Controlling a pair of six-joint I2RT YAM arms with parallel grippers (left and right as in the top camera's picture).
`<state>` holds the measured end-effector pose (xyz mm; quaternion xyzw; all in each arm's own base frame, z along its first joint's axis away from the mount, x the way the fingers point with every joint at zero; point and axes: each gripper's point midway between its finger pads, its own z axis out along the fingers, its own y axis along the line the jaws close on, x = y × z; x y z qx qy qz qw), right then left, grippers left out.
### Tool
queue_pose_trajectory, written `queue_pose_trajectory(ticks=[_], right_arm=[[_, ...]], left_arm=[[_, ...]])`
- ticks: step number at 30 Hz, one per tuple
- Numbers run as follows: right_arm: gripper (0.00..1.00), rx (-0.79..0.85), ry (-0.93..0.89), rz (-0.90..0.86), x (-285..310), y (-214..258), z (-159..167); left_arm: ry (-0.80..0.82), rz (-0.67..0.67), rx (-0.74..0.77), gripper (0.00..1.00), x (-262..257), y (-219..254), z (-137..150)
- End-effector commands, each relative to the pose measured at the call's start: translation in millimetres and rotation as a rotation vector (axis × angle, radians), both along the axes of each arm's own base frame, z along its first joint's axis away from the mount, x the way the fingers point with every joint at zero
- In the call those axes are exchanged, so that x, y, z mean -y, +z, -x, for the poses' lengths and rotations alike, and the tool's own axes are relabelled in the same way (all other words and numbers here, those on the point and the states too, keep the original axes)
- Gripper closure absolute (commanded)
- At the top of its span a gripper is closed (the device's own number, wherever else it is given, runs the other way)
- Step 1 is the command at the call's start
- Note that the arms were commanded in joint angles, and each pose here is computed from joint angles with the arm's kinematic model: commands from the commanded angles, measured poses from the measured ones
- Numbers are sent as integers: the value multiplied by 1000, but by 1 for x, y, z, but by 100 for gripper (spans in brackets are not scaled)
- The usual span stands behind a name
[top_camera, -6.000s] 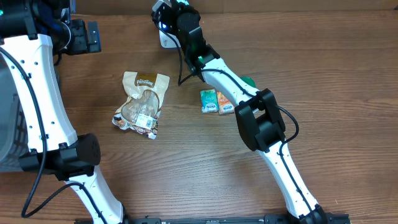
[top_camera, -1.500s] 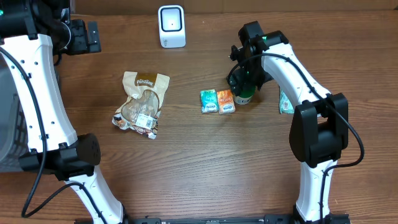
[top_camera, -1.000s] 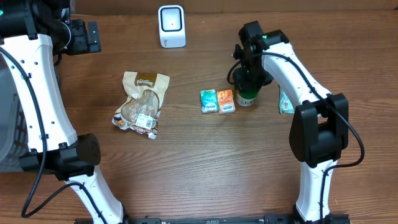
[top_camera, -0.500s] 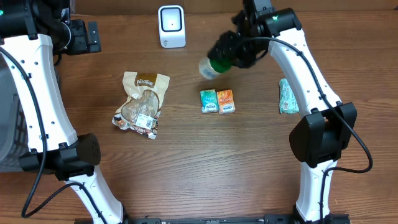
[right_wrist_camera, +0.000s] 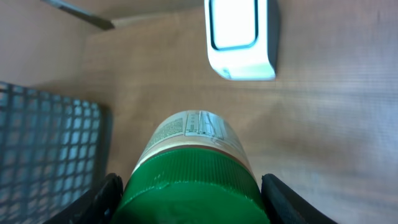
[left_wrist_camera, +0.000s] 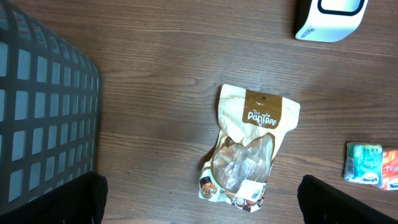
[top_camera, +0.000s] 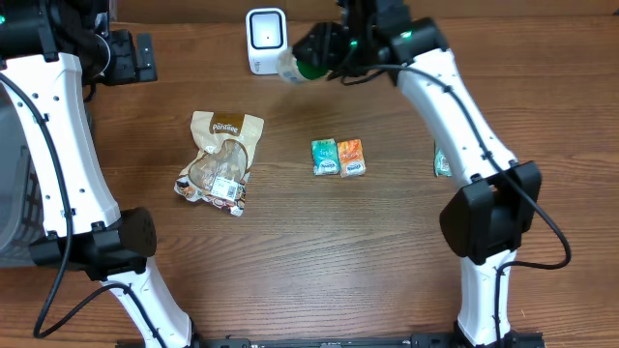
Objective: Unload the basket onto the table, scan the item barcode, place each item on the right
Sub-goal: 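Lift the green-lidded jar and hold it under the white scanner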
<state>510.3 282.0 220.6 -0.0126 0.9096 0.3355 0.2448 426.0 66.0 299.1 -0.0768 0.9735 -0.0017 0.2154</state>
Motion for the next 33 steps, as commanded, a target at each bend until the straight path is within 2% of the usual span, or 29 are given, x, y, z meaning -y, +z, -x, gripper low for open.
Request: queue_pose_trajectory(ticks=[1, 6, 11, 19, 23, 27, 33], right_arm=[[62, 206, -98, 106, -9, 34, -16], [63, 529, -192, 231, -20, 70, -48], [63, 774, -189, 253, -41, 88, -73], [63, 1065, -186, 285, -63, 64, -116], [62, 1175, -150, 374, -70, 34, -128], [63, 1206, -86, 484, -74, -2, -134], [63, 1218, -83, 501, -72, -7, -136]], left_arm=[[-16, 5, -2, 0, 2, -1, -1], [-16, 5, -2, 1, 2, -1, -1], [-16, 5, -2, 0, 2, -1, -1], [-16, 5, -2, 0, 2, -1, -1], [-16, 5, -2, 1, 2, -1, -1], [-16, 5, -2, 0, 2, -1, -1], [-16, 5, -2, 0, 2, -1, -1]])
